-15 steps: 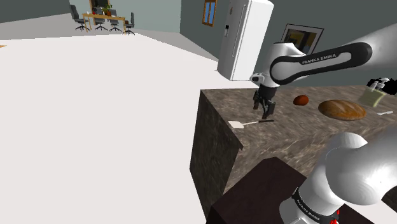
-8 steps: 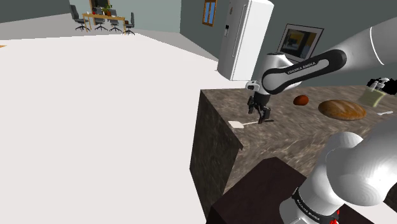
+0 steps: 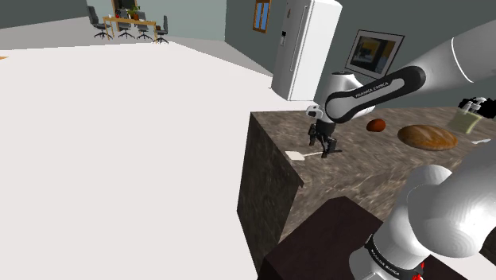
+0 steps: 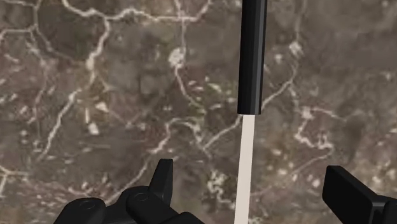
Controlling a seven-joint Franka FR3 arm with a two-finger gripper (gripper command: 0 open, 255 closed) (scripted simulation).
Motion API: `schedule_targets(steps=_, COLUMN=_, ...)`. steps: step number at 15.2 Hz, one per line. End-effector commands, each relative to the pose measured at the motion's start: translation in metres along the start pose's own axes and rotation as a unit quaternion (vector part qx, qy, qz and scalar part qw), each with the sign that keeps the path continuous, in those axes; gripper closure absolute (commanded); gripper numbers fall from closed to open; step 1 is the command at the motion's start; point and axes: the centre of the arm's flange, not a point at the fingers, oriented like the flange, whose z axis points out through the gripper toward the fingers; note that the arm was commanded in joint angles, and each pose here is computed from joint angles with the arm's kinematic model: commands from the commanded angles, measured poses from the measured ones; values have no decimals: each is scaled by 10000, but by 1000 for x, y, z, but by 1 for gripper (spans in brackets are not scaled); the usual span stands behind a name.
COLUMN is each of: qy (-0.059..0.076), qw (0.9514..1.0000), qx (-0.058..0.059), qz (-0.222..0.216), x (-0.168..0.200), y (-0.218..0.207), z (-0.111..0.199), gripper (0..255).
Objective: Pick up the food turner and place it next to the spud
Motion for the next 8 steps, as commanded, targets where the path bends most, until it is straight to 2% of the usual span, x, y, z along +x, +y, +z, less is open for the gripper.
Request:
schedule_targets(steps=1, qy=0, qw=10000, qx=0, qz=0, x=0, y=0, z=0, gripper=0)
schedule_targets(steps=2, qy=0, qw=10000, qx=0, qz=0, x=0, y=0, z=0, gripper=0)
schedule_targets(steps=3, qy=0, qw=10000, qx=0, qz=0, x=0, y=0, z=0, gripper=255)
schedule_targets(steps=8, qy=0, qw=10000, qx=0, qz=0, x=0, y=0, z=0, gripper=255)
